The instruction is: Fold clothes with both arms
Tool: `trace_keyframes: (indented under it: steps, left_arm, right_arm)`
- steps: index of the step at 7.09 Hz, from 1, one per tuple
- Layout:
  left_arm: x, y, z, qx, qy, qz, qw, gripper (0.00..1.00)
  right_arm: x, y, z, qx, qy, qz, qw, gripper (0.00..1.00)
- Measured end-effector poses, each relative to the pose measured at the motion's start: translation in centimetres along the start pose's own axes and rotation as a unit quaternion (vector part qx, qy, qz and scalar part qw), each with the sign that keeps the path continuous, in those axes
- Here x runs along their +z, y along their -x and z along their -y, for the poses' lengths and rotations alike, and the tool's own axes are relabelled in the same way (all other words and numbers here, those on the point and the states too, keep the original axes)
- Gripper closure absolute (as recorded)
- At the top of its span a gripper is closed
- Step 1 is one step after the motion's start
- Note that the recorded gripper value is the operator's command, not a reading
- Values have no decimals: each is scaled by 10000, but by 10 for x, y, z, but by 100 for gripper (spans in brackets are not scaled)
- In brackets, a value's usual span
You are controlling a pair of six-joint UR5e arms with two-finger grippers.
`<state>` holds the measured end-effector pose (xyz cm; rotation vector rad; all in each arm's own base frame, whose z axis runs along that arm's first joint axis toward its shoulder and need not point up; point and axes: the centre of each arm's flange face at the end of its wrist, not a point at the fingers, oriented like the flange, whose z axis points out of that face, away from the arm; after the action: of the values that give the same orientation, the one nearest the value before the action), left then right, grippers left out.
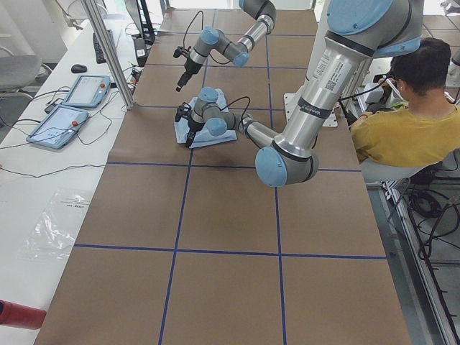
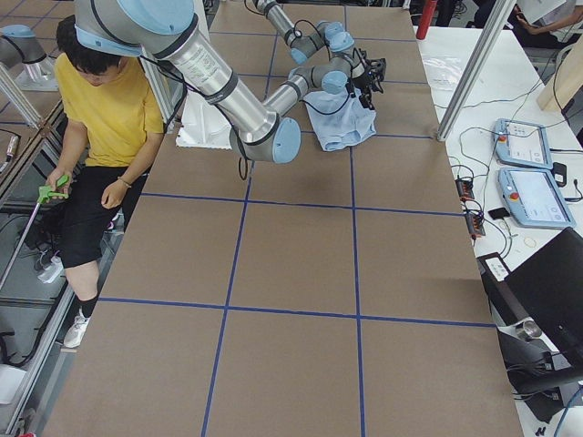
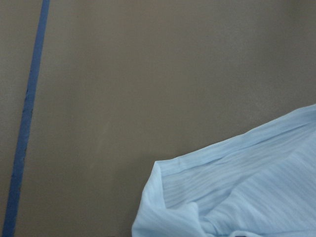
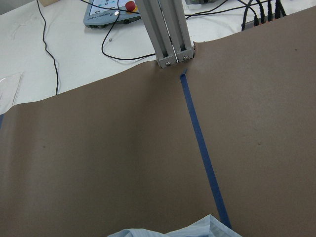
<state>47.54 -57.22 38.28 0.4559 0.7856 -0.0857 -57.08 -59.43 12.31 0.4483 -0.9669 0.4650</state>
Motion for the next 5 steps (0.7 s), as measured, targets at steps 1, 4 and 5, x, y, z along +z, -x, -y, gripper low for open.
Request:
trace_keyframes:
  steps: [1, 4, 5]
  left_arm:
    - [3, 10, 8, 38, -89, -24, 10000, 100]
    - [-7, 75, 66, 267, -418, 290, 9984, 24]
    - [-7, 85, 71, 280, -444, 341, 9980, 0]
  right_arm:
    - [0, 0, 0, -3, -3, 1, 10000, 0]
    - [0, -1, 0, 7, -7, -4, 10000, 0]
    - [2, -3, -1, 14, -7, -22, 10000, 0]
